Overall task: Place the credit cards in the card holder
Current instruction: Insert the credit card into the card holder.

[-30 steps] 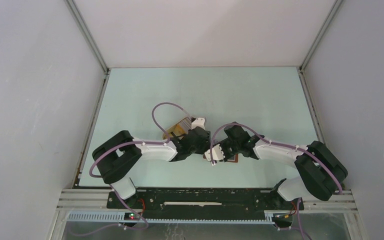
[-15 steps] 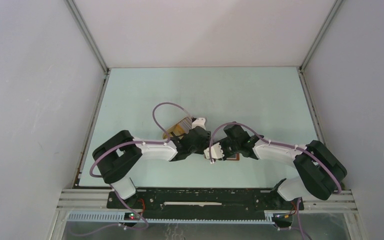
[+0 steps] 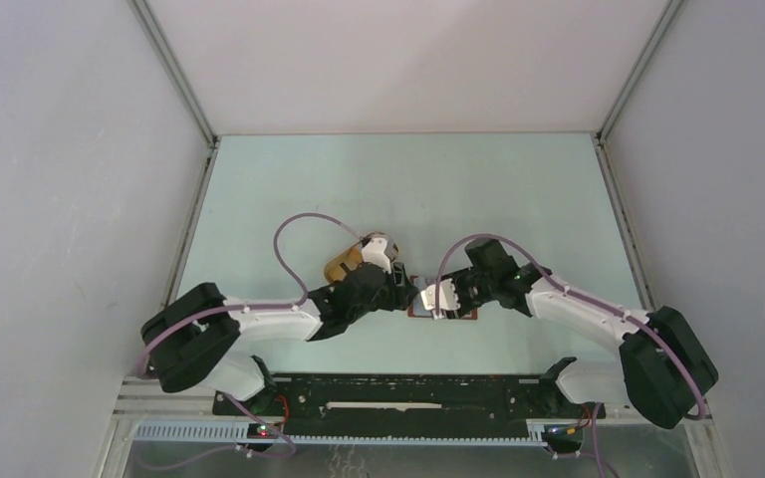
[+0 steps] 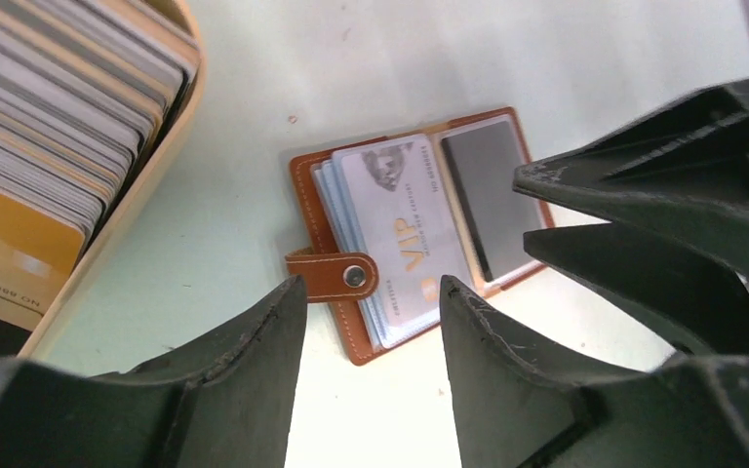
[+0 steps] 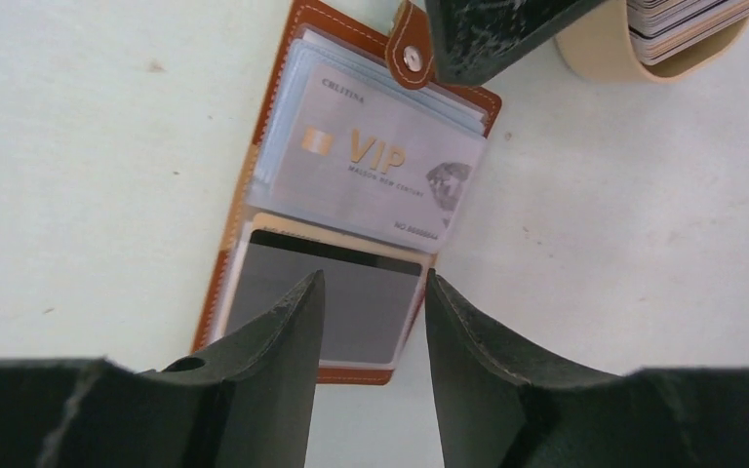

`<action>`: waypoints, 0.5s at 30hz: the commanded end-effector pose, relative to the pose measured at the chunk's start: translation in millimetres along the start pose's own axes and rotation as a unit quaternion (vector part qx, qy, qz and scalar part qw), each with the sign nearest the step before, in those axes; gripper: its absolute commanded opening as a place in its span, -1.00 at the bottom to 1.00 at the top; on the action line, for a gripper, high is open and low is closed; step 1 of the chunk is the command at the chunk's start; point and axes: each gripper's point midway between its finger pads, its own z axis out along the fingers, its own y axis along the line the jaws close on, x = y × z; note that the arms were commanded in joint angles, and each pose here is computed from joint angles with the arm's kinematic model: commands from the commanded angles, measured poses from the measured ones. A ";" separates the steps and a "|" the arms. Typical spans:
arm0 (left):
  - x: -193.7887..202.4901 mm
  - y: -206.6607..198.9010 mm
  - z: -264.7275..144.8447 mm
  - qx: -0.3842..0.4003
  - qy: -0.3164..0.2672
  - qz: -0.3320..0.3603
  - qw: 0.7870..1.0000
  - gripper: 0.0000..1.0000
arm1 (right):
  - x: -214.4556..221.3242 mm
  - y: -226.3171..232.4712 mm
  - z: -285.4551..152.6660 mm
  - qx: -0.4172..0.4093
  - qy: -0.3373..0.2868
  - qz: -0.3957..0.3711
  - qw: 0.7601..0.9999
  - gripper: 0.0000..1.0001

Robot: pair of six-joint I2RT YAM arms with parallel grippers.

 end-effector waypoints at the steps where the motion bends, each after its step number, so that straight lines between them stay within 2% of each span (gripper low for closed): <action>1: -32.7 -32.3 -22.0 0.085 -0.073 0.017 0.994 0.15 | -24.5 -2.7 -19.5 -0.027 -0.050 0.088 0.994 0.02; 6: -52.3 -42.8 -44.0 0.124 -0.116 0.053 0.984 0.21 | -47.9 -12.7 -36.7 -0.032 -0.085 0.183 0.979 0.00; 9: -62.0 -45.3 -56.0 0.144 -0.145 0.054 0.977 0.49 | -60.7 -18.9 -45.0 -0.038 -0.128 0.246 0.960 0.00; 11: -65.3 -45.3 -59.5 0.156 -0.154 0.047 0.975 0.95 | -59.6 -21.4 -46.0 -0.048 -0.133 0.295 0.945 -0.02; 15: -61.4 -48.7 -55.6 0.198 -0.124 0.035 0.972 1.00 | -45.2 -31.3 -38.7 -0.063 -0.100 0.376 0.919 -0.10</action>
